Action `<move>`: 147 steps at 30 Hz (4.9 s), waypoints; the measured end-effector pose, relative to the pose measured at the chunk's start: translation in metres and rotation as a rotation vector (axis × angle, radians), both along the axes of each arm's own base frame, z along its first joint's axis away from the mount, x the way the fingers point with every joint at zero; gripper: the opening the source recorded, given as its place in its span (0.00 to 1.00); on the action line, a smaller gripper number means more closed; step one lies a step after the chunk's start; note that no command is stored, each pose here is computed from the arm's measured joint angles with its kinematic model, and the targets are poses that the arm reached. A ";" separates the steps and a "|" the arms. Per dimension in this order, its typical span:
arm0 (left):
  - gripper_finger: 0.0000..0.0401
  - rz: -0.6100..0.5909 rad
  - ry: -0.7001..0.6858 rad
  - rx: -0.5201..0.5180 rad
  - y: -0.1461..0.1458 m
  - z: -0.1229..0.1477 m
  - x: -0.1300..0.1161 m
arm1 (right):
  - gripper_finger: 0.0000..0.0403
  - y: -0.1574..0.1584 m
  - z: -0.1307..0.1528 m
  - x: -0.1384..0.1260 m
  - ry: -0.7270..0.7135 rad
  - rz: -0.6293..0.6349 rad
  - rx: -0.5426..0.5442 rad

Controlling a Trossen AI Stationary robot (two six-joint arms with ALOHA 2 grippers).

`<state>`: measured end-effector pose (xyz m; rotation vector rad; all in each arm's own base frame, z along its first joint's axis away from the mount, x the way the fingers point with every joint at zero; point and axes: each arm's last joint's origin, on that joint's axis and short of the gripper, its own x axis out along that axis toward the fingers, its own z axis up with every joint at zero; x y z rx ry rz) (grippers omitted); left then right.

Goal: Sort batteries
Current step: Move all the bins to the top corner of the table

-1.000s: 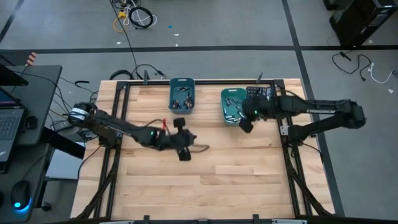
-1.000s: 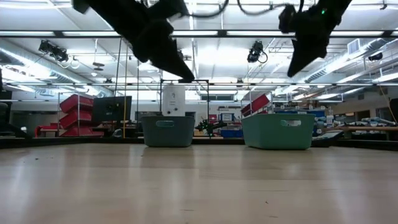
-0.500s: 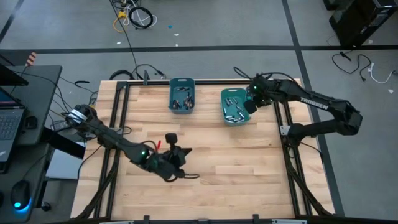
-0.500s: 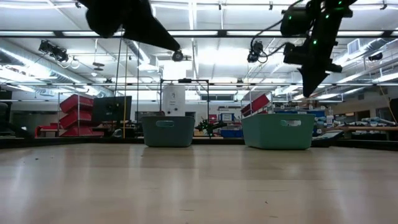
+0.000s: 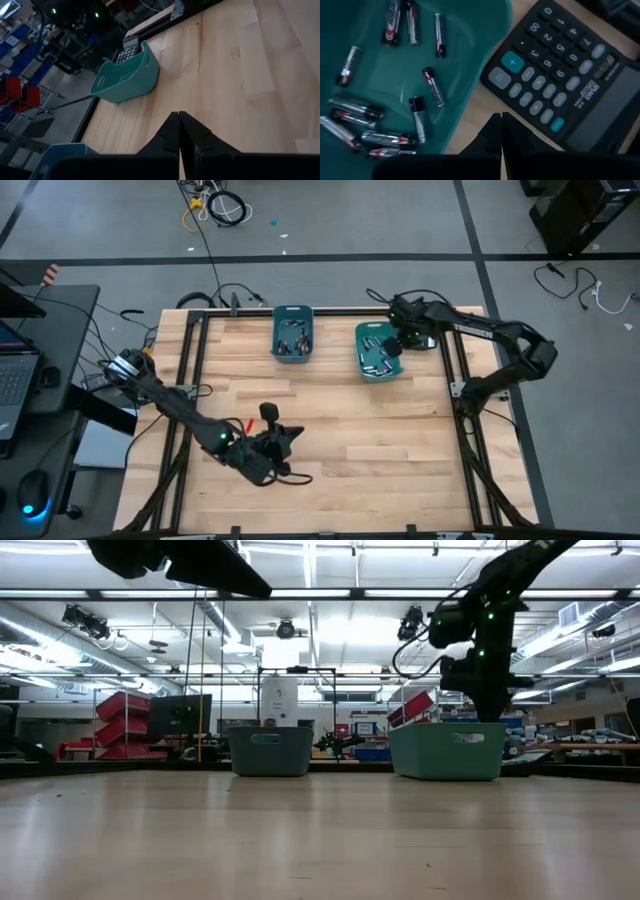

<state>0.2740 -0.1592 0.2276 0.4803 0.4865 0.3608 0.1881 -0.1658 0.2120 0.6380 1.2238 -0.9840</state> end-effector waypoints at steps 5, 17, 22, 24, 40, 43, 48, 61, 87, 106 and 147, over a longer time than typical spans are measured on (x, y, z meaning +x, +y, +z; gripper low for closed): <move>0.00 0.007 -0.018 -0.001 -0.006 0.000 -0.004 | 0.00 -0.009 -0.010 0.003 -0.011 0.032 0.025; 0.00 0.007 -0.031 -0.011 -0.011 0.000 -0.009 | 0.00 0.003 0.016 -0.005 -0.071 0.062 -0.054; 0.00 0.010 -0.036 -0.020 -0.012 0.000 -0.009 | 0.00 0.005 0.004 -0.009 -0.054 0.033 -0.032; 0.00 0.013 -0.040 -0.028 -0.012 0.000 -0.009 | 0.00 0.007 -0.004 -0.012 -0.040 0.026 -0.018; 0.00 0.013 -0.028 -0.020 -0.011 -0.001 -0.009 | 0.00 0.013 -0.039 -0.017 -0.125 -0.008 0.002; 0.00 0.013 -0.027 -0.019 -0.011 -0.001 -0.009 | 0.00 0.013 -0.039 -0.017 -0.134 -0.011 0.001; 0.00 0.012 -0.025 -0.018 -0.011 -0.001 -0.009 | 0.00 0.013 -0.038 -0.015 -0.156 -0.005 0.011; 0.00 0.011 -0.021 -0.015 -0.011 -0.001 -0.010 | 0.00 0.011 -0.038 -0.014 -0.174 -0.004 -0.004; 0.00 0.012 -0.022 -0.016 -0.011 -0.001 -0.010 | 0.00 0.012 -0.036 -0.007 -0.225 0.026 -0.014; 0.00 0.012 -0.022 -0.016 -0.011 -0.001 -0.010 | 0.00 0.016 -0.034 0.003 -0.283 0.081 -0.029; 0.00 0.014 -0.033 -0.028 -0.011 -0.001 -0.009 | 0.00 0.162 0.027 0.016 -0.145 0.414 0.059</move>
